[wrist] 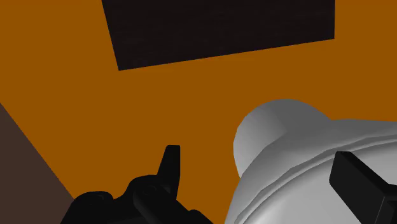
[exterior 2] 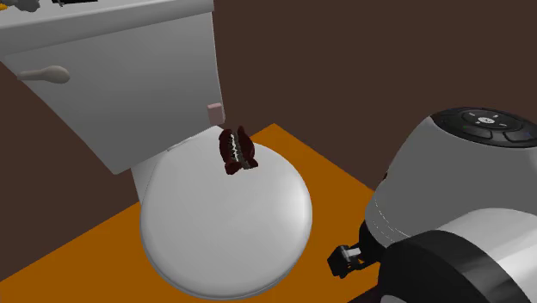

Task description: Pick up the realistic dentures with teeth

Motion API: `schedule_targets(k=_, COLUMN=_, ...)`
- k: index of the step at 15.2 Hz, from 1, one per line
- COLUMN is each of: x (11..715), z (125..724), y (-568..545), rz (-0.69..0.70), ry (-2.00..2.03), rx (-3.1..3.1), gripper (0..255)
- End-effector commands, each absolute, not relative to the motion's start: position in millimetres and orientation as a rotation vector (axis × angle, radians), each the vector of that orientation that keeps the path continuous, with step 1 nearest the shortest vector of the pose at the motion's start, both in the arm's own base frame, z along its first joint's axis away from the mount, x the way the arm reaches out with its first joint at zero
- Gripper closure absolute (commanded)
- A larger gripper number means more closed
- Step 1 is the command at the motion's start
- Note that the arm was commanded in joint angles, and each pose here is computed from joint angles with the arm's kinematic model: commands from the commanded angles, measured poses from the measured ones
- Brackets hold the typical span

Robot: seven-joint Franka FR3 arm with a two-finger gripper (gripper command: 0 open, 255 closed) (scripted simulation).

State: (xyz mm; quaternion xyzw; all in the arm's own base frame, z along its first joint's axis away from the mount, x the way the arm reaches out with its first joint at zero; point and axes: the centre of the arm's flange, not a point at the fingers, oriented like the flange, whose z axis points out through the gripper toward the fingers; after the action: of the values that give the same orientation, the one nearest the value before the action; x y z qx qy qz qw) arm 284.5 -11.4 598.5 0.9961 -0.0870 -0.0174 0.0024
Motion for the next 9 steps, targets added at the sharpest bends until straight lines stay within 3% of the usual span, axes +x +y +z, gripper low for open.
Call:
schedule_targets(k=1, x=284.5, z=598.5, y=-11.4, rz=-0.055, ry=-0.273, rx=3.124, gripper=0)
schedule_targets(k=9, x=383.8, z=600.0, y=6.7, rz=-0.001, ry=-0.232, rx=3.117, gripper=0)
